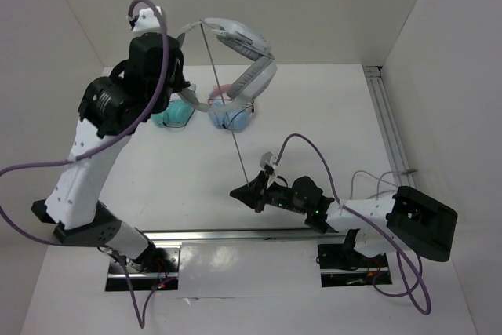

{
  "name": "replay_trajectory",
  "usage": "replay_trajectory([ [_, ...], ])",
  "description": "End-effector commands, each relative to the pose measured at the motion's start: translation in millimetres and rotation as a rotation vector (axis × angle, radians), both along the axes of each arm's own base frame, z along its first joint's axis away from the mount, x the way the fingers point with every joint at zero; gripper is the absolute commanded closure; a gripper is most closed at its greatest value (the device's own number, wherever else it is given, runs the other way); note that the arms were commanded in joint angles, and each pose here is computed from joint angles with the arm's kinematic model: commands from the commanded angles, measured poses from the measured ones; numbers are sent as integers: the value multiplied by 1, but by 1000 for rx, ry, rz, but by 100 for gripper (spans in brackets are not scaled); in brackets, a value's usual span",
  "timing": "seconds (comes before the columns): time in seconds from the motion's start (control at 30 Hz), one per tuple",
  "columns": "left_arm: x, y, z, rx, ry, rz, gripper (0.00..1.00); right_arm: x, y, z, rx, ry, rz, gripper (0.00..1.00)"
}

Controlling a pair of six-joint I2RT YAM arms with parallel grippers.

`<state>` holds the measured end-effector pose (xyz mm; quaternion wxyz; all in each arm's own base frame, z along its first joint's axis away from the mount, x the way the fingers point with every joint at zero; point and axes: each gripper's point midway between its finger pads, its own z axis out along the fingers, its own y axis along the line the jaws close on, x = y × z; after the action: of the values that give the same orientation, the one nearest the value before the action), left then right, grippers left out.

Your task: Wrap the headphones

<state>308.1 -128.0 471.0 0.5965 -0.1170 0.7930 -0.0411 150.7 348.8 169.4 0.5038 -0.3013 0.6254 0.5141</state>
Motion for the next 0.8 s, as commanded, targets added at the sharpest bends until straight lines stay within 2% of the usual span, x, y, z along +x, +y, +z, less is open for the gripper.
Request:
replay_trajectory([
  [0.0, 35, 35, 52, -201, -173, 112, 100, -20, -7, -20, -26, 27, 1, 99],
  [0.1, 66, 45, 32, -258, -111, 94, 100, -34, -7, -26, -37, 32, 26, 98],
  [0.27, 95, 54, -3, -300, -26, 117, 100, -48, 0, -28, -47, 47, 55, 98],
  [0.47, 78, 40, -11, -378, -38, 64, 100, -46, 22, -32, -72, 46, 50, 100],
  [0.57, 72, 41, -13, -374, -58, 95, 100, -51, 35, -29, -58, 40, 91, 94],
  [0.77, 67, 53, -3, -365, -99, 133, 100, -81, 54, -23, 0, 38, 223, 87],
])
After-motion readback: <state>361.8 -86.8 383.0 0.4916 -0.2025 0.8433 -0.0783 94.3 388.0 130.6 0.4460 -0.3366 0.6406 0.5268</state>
